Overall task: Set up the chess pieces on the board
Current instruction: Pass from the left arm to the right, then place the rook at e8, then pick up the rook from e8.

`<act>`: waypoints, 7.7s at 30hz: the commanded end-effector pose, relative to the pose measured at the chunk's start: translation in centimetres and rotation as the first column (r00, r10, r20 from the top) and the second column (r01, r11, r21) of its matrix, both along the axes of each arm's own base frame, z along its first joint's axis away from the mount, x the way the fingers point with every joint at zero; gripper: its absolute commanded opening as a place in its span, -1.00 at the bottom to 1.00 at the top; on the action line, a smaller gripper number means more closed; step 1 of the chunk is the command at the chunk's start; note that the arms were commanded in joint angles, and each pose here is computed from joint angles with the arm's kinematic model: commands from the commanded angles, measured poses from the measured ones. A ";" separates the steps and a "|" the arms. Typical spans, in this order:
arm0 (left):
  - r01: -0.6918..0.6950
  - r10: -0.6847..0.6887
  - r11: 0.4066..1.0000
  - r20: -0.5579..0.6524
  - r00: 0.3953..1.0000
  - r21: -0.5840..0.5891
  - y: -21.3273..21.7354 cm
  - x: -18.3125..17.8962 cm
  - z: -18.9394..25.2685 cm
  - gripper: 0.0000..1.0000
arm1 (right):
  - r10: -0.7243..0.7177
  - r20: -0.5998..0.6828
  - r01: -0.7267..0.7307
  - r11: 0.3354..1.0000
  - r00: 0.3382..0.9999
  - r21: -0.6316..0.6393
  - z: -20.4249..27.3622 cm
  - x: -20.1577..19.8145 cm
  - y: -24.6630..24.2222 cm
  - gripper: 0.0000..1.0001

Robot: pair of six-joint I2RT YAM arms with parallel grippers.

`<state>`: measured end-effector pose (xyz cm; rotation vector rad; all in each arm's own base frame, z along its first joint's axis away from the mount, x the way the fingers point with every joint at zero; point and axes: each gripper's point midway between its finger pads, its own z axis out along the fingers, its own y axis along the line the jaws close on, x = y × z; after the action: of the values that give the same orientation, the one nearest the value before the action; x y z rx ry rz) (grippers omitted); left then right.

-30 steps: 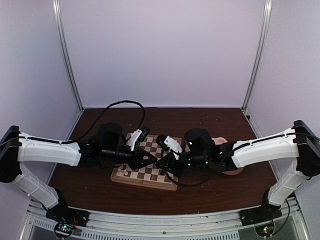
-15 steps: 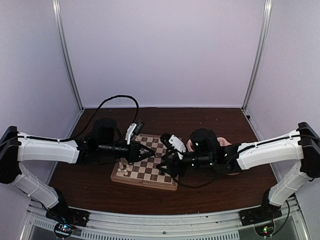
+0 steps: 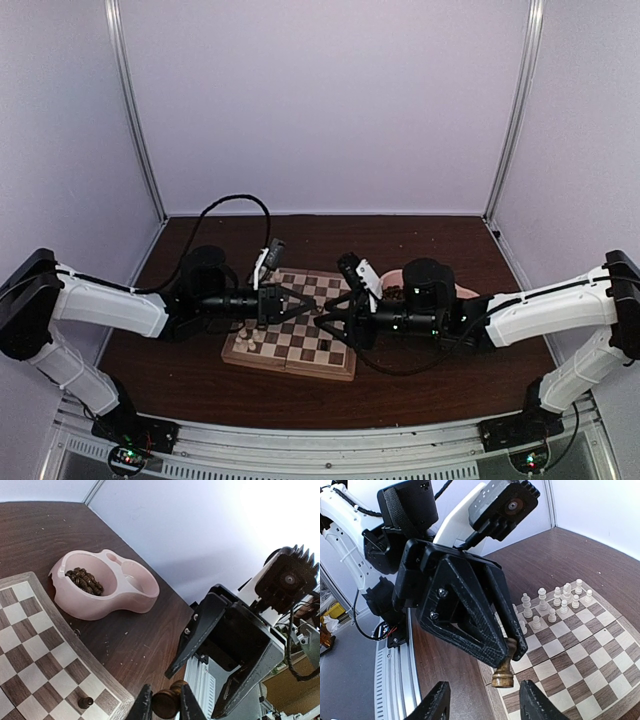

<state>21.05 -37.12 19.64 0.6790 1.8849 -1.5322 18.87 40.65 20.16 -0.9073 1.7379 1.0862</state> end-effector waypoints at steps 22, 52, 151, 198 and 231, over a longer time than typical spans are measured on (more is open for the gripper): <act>0.060 -0.058 0.991 0.026 0.998 -0.118 -0.4 -0.7 2.6 -0.79 | -0.040 0.004 0.039 0.997 0.999 0.068 2.0 0.2 -0.4 -0.38; 0.052 -0.046 0.994 0.056 0.997 -0.100 -0.2 -0.7 2.0 -0.14 | -0.224 -0.014 0.223 0.974 0.974 -0.042 0.8 3.4 -2.0 -0.93; -0.570 0.360 0.787 0.574 0.736 0.237 12.3 3.9 0.8 0.53 | -0.266 0.123 0.291 0.815 0.956 -0.502 -8.1 8.0 -5.6 -0.03; -0.625 0.404 0.739 0.576 0.710 0.251 13.0 4.9 2.0 0.58 | -0.263 0.002 0.214 0.781 0.965 -0.587 -12.2 9.8 -3.6 -0.48; -0.621 0.402 0.739 0.569 0.717 0.260 12.9 4.9 1.6 0.58 | -0.325 0.028 0.278 0.757 0.945 -0.592 -11.2 11.7 -4.4 -0.78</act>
<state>25.43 -23.68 19.42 0.5951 1.8520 -0.4694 28.43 36.62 7.21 -0.9905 2.2654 0.3842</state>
